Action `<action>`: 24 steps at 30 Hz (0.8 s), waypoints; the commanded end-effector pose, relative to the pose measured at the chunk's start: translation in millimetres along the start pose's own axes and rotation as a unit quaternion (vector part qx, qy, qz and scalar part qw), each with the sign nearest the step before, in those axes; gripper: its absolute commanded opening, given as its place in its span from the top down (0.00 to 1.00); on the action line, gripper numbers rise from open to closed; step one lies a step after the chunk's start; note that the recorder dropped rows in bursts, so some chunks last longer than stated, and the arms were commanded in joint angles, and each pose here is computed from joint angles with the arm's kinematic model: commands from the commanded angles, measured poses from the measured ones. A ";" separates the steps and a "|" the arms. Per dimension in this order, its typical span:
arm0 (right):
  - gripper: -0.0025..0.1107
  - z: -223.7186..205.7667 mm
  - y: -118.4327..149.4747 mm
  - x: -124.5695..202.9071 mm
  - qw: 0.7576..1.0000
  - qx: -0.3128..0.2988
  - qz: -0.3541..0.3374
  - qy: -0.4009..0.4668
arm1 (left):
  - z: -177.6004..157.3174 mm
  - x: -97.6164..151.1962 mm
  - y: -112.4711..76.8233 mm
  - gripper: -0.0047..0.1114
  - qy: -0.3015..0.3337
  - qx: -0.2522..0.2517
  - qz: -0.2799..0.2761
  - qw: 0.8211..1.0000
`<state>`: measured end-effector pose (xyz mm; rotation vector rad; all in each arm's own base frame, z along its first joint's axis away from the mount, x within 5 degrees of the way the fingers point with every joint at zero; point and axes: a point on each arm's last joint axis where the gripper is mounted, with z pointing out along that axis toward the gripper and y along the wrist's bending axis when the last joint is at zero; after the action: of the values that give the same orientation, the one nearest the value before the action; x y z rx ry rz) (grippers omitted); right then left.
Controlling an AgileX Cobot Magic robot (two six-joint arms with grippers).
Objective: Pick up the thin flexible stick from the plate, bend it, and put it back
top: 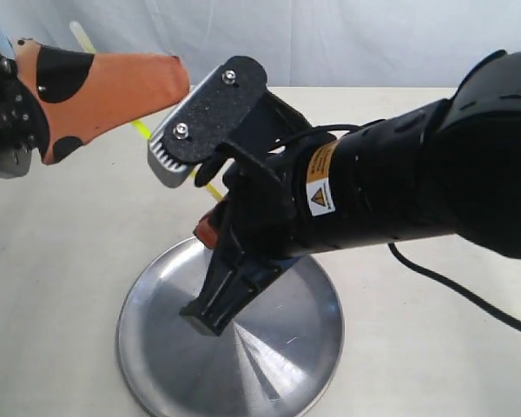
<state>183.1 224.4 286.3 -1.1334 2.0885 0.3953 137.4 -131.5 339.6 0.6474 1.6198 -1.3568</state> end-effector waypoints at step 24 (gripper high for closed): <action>0.98 -72.8 1.2 2.3 0.999 -0.003 0.040 -0.022 | 5.5 5.3 0.7 0.96 0.025 0.035 -0.001 0.999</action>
<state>138.2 180.7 338.4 -1.0789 2.0987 0.5321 150.9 -135.5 325.5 0.6654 1.7044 -1.2910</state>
